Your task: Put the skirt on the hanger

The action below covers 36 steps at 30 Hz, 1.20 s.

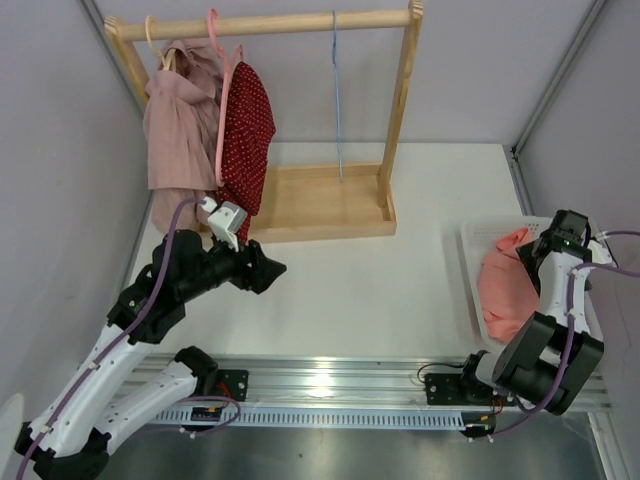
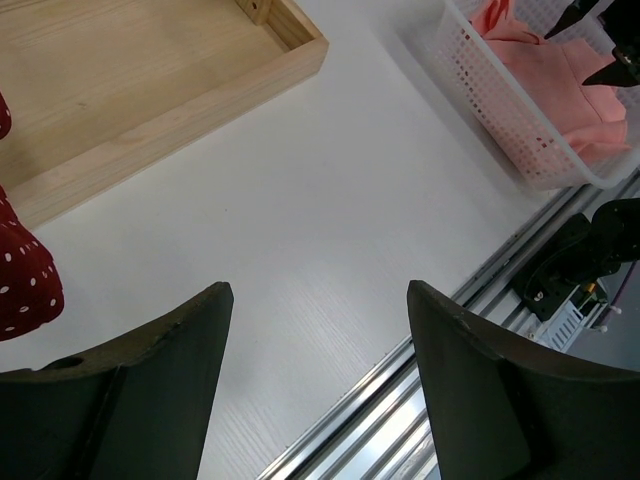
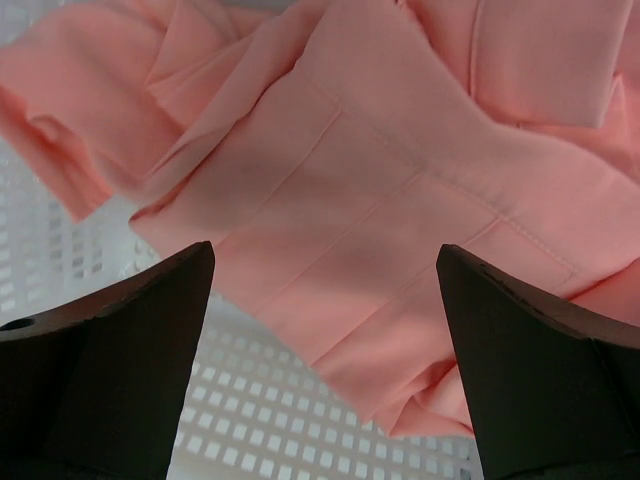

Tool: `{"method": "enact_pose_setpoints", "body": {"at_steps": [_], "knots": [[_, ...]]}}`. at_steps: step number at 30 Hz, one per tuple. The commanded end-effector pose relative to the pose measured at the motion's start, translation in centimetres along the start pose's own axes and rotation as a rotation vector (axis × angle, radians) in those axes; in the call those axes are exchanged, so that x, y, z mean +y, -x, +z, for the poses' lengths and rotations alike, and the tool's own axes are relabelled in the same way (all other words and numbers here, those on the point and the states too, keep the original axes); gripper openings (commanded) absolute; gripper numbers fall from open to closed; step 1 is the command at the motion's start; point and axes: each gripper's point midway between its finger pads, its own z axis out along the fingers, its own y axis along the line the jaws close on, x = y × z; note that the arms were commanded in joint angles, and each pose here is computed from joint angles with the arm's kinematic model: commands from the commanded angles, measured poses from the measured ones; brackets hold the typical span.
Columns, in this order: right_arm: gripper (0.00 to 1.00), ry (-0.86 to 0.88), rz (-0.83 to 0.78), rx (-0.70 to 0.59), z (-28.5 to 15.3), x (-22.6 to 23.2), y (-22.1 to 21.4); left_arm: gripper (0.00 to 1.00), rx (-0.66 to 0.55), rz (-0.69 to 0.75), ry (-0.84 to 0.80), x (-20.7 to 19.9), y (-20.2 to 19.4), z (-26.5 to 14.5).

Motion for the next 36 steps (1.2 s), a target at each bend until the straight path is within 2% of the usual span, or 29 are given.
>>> {"method": "enact_pose_setpoints", "body": {"at_steps": [1,8,11,14,15,18,26,29,30,31,32,33,34,36], "knots": [[0.99,-0.068,0.035,-0.059,1.9,-0.7,1.2,0.76,-0.022,0.009,-0.038,-0.7,0.7,0.4],[0.99,-0.109,0.041,-0.041,4.5,-1.3,0.0,0.76,-0.008,0.017,-0.029,-0.5,0.8,0.7],[0.88,-0.079,0.033,-0.041,5.0,-0.7,-0.2,0.76,-0.007,0.018,-0.025,-0.5,0.8,0.7],[0.55,-0.043,0.010,-0.047,5.2,-0.2,-0.4,0.76,0.004,0.012,-0.025,-0.4,0.4,0.9],[0.28,-0.040,0.006,-0.042,5.1,-0.2,-0.7,0.76,0.004,0.006,-0.025,-0.4,0.3,0.9],[0.00,-0.009,-0.013,-0.052,4.4,0.3,-0.7,0.75,0.007,0.000,-0.029,-0.4,0.1,1.0],[0.00,0.174,-0.021,-0.131,-1.8,3.7,2.8,0.75,-0.001,0.007,-0.030,-0.5,0.5,0.9],[0.01,0.135,-0.038,-0.172,-3.1,3.2,4.0,0.75,0.001,0.008,-0.031,-0.5,0.5,0.9],[0.25,0.099,-0.044,-0.181,-2.9,2.5,4.2,0.75,-0.001,0.010,-0.035,-0.6,0.6,0.9],[0.40,0.061,-0.061,-0.176,-2.4,1.9,4.1,0.75,0.001,0.011,-0.039,-0.6,0.5,0.9],[0.67,0.017,-0.068,-0.172,-2.0,1.0,3.9,0.75,0.000,0.011,-0.039,-0.6,0.6,0.9],[0.78,-0.033,-0.060,-0.186,-1.7,-0.1,4.2,0.75,0.003,0.011,-0.043,-0.7,0.5,1.0],[0.84,-0.052,-0.052,-0.181,-1.4,-0.7,4.1,0.75,0.002,0.014,-0.053,-0.9,0.6,1.0],[0.89,-0.087,-0.033,-0.169,-0.5,-2.0,3.5,0.75,0.009,0.018,-0.057,-1.0,0.6,1.0]]}}
